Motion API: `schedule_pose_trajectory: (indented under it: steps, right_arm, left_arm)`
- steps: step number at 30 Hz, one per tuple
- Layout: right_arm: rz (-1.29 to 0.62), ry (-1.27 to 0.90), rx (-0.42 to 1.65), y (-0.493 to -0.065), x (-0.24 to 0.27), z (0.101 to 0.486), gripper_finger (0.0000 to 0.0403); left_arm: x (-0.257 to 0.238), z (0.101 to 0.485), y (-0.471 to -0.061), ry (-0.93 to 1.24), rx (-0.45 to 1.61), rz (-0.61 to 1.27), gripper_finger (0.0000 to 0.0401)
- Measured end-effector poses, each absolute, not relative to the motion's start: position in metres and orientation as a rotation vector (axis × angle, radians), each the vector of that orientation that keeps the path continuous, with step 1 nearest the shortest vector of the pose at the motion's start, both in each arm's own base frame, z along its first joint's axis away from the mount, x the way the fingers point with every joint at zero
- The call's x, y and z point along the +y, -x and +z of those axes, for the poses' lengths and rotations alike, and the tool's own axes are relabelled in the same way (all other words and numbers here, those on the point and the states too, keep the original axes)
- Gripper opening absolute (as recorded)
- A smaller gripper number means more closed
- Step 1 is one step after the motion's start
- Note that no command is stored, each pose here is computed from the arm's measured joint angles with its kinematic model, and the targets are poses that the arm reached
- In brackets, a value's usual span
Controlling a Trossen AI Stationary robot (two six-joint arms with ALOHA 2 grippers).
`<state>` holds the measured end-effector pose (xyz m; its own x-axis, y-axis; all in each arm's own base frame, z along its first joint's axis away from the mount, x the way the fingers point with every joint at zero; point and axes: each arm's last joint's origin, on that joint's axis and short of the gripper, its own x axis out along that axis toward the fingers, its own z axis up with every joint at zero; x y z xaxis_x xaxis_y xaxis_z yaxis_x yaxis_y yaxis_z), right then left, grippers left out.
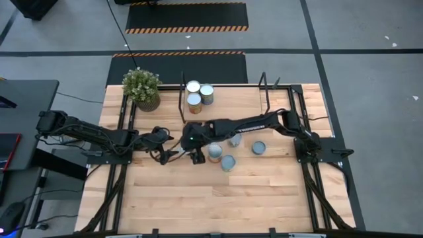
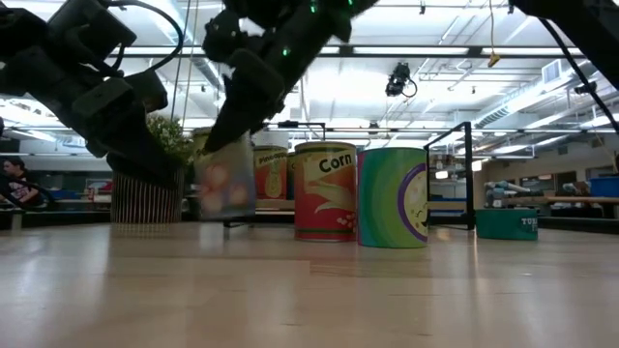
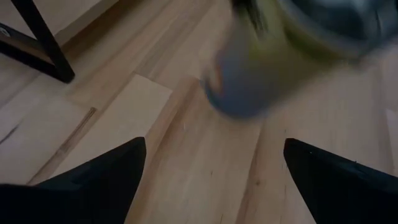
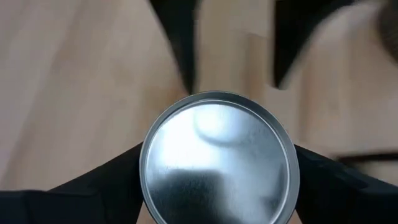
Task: Pick and place cans onto a shelf
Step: Put the canned peaches on the shelf
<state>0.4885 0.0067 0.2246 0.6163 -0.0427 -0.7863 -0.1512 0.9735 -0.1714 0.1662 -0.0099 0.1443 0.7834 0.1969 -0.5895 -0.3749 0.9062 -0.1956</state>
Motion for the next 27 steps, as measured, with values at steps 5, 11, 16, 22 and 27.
schedule_pose_trajectory:
  steps: [5, 11, 16, 22, 27]
  right_arm:
    - [-0.032, 0.317, 1.022, -0.479, -0.008, 0.257, 0.0328]
    - [-0.126, 0.231, 1.145, -0.45, -0.038, 0.275, 0.0327]
    - [-0.183, 0.196, 1.127, -0.427, -0.058, 0.272, 0.0329]
    - [-0.26, 0.161, 0.94, -0.4, -0.089, 0.265, 0.033]
    - [-0.298, 0.109, 0.807, -0.386, -0.118, 0.256, 0.0331]
  left_arm:
    - [-0.01, 0.144, -0.166, 0.314, 0.595, 0.314, 0.0387]
    - [-0.01, 0.144, -0.166, 0.313, 0.595, 0.314, 0.0387]
    - [-0.01, 0.144, -0.166, 0.314, 0.595, 0.314, 0.0387]
    - [-0.01, 0.145, -0.166, 0.322, 0.593, 0.316, 0.0387]
    - [-0.01, 0.145, -0.166, 0.322, 0.592, 0.316, 0.0387]
